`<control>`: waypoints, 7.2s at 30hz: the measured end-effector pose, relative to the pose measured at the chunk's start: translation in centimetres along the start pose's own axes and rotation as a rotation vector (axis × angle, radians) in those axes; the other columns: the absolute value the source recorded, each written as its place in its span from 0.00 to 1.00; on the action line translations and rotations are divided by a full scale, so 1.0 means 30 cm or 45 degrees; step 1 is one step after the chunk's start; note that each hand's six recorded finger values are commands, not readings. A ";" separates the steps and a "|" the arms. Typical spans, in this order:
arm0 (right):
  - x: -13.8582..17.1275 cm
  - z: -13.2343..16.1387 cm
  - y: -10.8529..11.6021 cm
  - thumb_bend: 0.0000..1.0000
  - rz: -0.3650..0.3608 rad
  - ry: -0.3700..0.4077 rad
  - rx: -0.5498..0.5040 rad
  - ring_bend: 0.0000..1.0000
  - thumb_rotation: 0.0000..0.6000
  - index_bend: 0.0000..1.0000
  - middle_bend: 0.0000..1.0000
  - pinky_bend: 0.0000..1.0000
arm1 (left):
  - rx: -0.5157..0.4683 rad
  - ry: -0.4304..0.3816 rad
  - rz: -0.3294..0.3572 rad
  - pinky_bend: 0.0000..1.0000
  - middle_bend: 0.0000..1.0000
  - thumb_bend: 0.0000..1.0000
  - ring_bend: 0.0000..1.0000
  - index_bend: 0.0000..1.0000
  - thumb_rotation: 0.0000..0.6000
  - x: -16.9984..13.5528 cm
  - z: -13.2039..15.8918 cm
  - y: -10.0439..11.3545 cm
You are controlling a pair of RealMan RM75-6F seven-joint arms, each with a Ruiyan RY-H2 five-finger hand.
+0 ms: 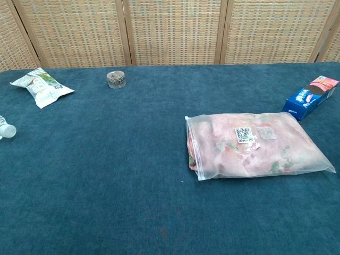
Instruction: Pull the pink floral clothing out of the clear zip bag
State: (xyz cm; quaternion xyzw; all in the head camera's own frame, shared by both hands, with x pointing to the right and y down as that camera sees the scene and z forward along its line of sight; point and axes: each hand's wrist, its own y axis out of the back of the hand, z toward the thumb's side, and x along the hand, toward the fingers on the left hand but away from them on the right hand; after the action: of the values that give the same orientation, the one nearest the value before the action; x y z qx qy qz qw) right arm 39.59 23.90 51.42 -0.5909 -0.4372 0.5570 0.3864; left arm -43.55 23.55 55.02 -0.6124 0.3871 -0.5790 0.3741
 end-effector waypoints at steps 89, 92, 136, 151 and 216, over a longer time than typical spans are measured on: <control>-0.550 0.584 -0.485 0.77 0.524 0.631 -0.010 0.57 1.00 0.58 0.67 0.48 | -0.010 0.014 -0.172 0.00 0.00 0.06 0.00 0.00 1.00 0.156 0.007 -0.106; -0.572 0.639 -0.444 0.78 0.490 0.665 -0.064 0.57 1.00 0.60 0.68 0.48 | -0.027 -0.027 -0.160 0.00 0.00 0.06 0.00 0.00 1.00 0.200 0.020 -0.087; -0.725 1.145 -0.397 0.79 0.465 0.666 -0.471 0.57 1.00 0.61 0.68 0.48 | -0.252 -0.496 -0.172 0.00 0.00 0.06 0.00 0.22 1.00 0.641 0.509 -0.002; -0.721 1.146 -0.381 0.79 0.464 0.665 -0.473 0.57 1.00 0.61 0.68 0.48 | -0.237 -0.490 -0.229 0.00 0.00 0.06 0.00 0.22 1.00 0.646 0.529 -0.045; -0.673 0.789 -0.303 0.00 0.375 0.561 -0.380 0.18 1.00 0.00 0.23 0.07 | -0.106 -0.553 -0.301 0.00 0.00 0.55 0.00 0.66 1.00 0.756 0.811 -0.194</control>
State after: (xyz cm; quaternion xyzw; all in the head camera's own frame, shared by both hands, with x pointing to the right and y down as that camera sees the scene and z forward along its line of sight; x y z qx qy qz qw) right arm 15.28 6.96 64.56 -0.8048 -0.3297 0.3951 0.2960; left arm -18.35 5.65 68.60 -0.7783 0.2467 -0.4571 0.3527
